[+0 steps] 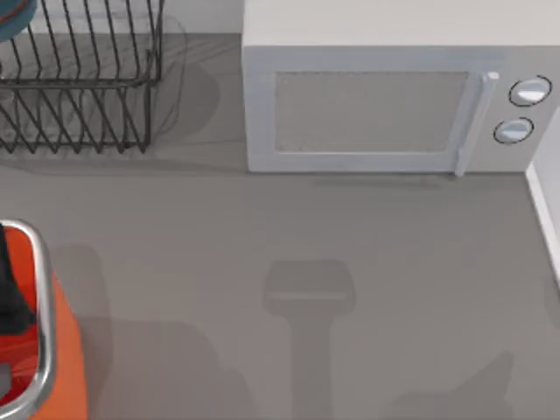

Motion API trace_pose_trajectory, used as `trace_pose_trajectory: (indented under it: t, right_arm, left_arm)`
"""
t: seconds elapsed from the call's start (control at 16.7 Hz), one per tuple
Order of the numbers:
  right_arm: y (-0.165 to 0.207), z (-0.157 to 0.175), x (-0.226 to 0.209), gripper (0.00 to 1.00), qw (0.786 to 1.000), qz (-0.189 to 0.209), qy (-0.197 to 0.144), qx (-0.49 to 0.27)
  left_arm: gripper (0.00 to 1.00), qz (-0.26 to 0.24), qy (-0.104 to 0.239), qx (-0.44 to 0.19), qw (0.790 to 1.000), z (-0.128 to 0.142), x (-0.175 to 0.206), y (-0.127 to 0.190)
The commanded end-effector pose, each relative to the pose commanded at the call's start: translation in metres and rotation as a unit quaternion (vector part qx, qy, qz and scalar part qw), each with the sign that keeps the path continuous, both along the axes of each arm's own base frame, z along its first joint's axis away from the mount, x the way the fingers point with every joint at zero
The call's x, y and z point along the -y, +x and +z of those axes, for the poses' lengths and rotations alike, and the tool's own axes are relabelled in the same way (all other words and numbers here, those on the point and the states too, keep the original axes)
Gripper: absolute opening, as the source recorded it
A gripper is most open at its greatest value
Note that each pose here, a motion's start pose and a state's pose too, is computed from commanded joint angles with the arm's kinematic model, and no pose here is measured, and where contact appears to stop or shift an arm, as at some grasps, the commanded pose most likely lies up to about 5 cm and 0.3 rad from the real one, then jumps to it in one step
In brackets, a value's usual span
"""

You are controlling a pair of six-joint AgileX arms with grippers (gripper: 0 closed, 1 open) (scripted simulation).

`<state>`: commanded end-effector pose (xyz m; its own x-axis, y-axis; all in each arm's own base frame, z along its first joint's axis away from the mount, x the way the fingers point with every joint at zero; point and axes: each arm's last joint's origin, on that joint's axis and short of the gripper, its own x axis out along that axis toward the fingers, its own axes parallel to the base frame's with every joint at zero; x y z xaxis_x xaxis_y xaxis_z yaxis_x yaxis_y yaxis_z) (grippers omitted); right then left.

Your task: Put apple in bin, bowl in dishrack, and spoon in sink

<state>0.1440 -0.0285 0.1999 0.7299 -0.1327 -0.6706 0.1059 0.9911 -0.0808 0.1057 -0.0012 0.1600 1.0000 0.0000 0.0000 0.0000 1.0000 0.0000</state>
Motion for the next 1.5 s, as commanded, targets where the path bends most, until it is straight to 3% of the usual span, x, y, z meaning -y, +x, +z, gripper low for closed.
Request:
trace_pose_trajectory:
  t: [0.36,0.66,0.84,1.2,1.5]
  right_arm:
    - [0.043,0.005,0.033,1.0,0.971,-0.028,0.042,-0.235]
    - [0.068,-0.002,0.058,1.0,0.931,-0.036,0.084,-0.354]
    - [0.073,-0.004,0.064,1.0,0.92,-0.037,0.094,-0.379]
    - [0.074,-0.005,0.063,1.0,0.92,-0.036,0.094,-0.379]
    - [0.079,-0.043,0.065,1.0,0.92,-0.037,0.095,-0.38]
  left_arm:
    - [1.0,0.0,0.0,0.0,1.0,0.0,0.0,0.0]
    - [1.0,0.0,0.0,0.0,1.0,0.0,0.0,0.0]
    - [1.0,0.0,0.0,0.0,1.0,0.0,0.0,0.0]
    - [1.0,0.0,0.0,0.0,1.0,0.0,0.0,0.0]
    - [1.0,0.0,0.0,0.0,1.0,0.0,0.0,0.0]
